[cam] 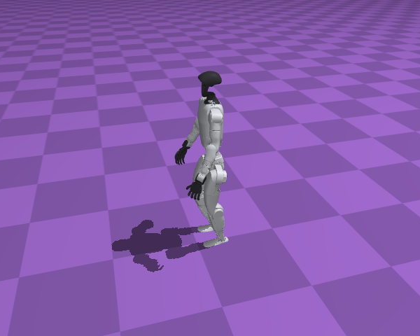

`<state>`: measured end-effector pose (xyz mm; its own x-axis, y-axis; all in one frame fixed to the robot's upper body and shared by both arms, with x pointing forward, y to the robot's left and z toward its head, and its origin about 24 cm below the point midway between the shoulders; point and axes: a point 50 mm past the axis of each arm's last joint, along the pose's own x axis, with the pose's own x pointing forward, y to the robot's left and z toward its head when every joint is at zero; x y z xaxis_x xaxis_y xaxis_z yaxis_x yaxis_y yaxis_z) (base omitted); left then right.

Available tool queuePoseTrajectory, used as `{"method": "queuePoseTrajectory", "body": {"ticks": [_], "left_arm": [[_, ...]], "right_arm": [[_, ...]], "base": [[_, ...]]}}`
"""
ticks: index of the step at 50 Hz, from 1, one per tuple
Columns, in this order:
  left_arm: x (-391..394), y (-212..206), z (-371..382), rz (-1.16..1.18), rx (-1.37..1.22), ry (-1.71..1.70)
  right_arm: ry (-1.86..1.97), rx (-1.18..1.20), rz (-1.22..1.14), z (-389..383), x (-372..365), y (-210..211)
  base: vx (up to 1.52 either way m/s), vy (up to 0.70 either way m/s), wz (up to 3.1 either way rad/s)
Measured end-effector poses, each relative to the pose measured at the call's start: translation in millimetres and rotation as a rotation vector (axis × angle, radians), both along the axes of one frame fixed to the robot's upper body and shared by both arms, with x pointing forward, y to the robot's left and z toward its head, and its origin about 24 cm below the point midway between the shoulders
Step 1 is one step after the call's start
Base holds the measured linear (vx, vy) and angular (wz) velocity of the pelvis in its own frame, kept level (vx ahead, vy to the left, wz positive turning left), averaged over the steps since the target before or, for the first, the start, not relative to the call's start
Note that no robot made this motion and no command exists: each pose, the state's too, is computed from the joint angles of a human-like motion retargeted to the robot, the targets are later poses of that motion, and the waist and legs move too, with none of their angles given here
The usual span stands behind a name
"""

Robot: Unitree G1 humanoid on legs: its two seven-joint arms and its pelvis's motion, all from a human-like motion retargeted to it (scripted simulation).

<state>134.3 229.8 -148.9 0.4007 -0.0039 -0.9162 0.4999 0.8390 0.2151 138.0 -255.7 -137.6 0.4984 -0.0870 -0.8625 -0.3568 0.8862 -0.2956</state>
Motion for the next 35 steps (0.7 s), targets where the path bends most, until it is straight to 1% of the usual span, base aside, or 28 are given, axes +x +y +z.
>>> {"method": "queuePoseTrajectory", "body": {"ticks": [10, 35], "left_arm": [[-3.1, 1.1, -0.7, -0.061, 0.010, 0.037], [9.2, 9.2, 5.1, -0.125, 0.080, 0.019]], "right_arm": [[0.040, 0.009, 0.024, -4.3, -5.7, 5.0], [0.128, 0.020, 0.060, -14.2, -30.0, 12.2]], "base": [[0.06, -0.03, 0.10], [0.00, 0.00, 0.00]]}}
